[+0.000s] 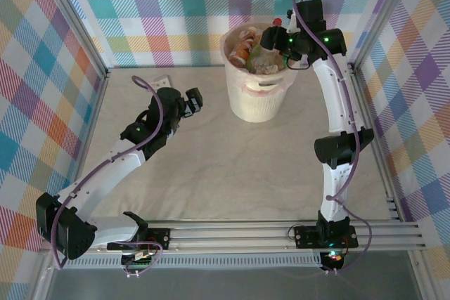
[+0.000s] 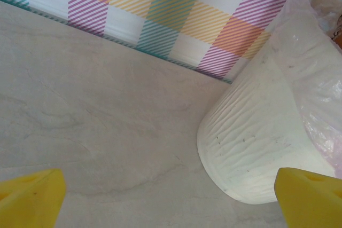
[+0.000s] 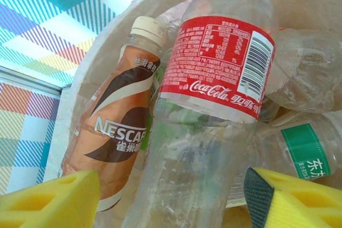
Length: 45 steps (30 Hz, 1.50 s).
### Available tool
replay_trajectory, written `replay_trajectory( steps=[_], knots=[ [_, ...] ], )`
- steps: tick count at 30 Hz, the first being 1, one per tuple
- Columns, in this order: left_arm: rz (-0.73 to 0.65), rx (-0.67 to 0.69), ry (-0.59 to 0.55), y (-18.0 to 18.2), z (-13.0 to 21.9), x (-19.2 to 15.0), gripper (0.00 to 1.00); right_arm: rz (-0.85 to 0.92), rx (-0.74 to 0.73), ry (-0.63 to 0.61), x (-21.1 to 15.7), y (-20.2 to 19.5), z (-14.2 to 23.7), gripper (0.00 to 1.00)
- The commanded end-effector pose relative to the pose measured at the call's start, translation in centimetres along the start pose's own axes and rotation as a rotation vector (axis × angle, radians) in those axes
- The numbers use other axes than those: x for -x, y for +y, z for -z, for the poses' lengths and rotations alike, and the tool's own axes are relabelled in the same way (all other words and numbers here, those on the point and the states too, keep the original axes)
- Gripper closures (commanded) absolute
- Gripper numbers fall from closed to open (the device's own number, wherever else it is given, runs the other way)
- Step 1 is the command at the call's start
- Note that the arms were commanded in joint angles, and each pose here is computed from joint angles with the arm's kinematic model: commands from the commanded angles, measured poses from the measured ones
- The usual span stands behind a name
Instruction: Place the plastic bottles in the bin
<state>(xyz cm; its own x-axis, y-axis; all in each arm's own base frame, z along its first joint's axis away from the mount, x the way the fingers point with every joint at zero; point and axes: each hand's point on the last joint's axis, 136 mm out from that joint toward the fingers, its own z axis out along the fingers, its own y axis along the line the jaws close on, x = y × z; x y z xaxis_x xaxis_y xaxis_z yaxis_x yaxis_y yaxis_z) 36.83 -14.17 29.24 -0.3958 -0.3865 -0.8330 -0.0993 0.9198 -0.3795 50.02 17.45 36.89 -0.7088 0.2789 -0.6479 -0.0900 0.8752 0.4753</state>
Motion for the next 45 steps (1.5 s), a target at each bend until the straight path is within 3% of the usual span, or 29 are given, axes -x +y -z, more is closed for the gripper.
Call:
replay_trajectory(
  steps=[1, 13, 27, 30, 45],
  knots=[
    [0.023, -0.003, -0.014, -0.1, 0.3, 0.9, 0.0, 0.02, 0.002, -0.028, 0.8, 0.0, 0.9, 0.3],
    [0.021, 0.002, -0.017, 0.0, 0.2, 0.9, 0.0, -0.002, 0.029, 0.068, -1.5, 0.4, -0.5, 0.47],
    [0.023, -0.005, -0.009, -0.4, -0.1, 0.8, 0.0, -0.024, 0.167, 0.118, -3.1, 4.0, -0.6, 0.49],
    [0.022, -0.003, -0.01, -0.3, -0.1, 0.8, 0.0, -0.015, 0.154, 0.116, -3.3, 4.1, -0.2, 0.49],
    [0.032, -0.001, -0.026, -0.1, 0.4, 1.3, 0.0, 0.082, -0.036, -0.03, -1.5, 1.7, 6.4, 0.27]
  ],
)
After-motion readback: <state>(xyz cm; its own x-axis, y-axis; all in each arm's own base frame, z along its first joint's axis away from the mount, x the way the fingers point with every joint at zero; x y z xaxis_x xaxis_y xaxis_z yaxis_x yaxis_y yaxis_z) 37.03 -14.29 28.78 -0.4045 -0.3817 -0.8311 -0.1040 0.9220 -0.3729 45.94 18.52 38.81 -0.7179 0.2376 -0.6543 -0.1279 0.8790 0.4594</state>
